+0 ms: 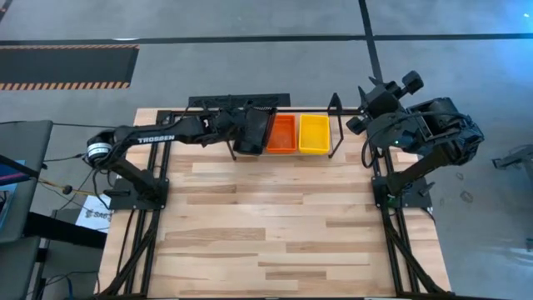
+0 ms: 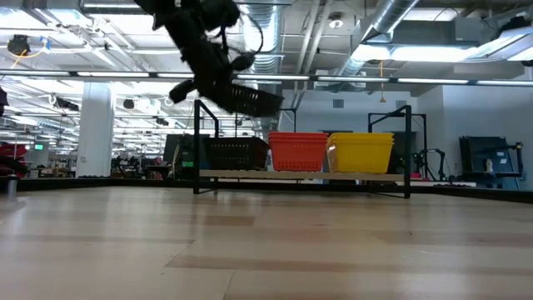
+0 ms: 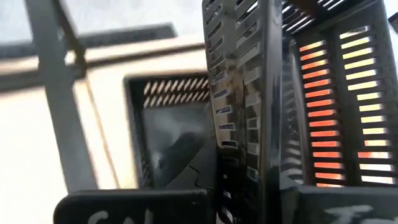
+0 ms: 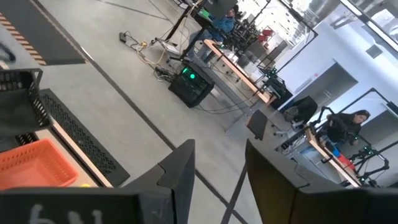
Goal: Stack baskets on shelf by color
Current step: Stack the black bin on top of the other black bin on the shelf
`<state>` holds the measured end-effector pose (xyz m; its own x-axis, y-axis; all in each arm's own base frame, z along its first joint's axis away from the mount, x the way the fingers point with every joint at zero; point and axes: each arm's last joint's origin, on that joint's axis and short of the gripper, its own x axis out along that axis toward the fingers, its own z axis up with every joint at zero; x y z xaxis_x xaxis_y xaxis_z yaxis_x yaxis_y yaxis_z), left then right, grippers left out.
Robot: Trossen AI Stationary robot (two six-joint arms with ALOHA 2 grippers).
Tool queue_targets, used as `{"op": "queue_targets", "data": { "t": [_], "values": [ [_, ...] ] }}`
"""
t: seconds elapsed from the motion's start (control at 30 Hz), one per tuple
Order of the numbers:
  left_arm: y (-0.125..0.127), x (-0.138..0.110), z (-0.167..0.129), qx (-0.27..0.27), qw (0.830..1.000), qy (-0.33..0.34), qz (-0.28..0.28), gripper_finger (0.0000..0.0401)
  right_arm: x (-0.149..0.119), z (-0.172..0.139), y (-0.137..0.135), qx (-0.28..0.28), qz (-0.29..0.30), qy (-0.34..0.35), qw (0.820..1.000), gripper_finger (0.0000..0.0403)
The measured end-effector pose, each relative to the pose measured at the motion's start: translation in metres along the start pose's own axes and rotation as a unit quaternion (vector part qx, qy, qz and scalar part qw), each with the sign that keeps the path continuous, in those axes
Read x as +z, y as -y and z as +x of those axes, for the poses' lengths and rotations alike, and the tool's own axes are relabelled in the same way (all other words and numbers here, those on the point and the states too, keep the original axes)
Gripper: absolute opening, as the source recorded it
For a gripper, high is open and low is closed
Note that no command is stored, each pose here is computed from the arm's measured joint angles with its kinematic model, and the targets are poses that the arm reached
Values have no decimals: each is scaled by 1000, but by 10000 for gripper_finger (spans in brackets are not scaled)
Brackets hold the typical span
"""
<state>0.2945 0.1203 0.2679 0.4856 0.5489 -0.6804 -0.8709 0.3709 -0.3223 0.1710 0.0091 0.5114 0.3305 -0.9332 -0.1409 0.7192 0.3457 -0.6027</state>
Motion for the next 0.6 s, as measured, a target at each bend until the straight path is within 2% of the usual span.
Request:
{"op": "queue_targets", "data": {
  "t": [0.1,0.3,0.5,0.6],
  "values": [
    [12,15,-16,-12,1000,20,14,0,0,0,0,0,1,0,1000,160],
    [31,23,-42,-20,999,15,44,0,0,0,0,0,1,0,1000,161],
    [39,10,-55,-15,997,-17,75,0,0,0,0,0,-2,0,1000,158],
    [37,6,-57,11,997,-17,77,0,0,0,0,0,-3,0,1000,158]
  ]
}}
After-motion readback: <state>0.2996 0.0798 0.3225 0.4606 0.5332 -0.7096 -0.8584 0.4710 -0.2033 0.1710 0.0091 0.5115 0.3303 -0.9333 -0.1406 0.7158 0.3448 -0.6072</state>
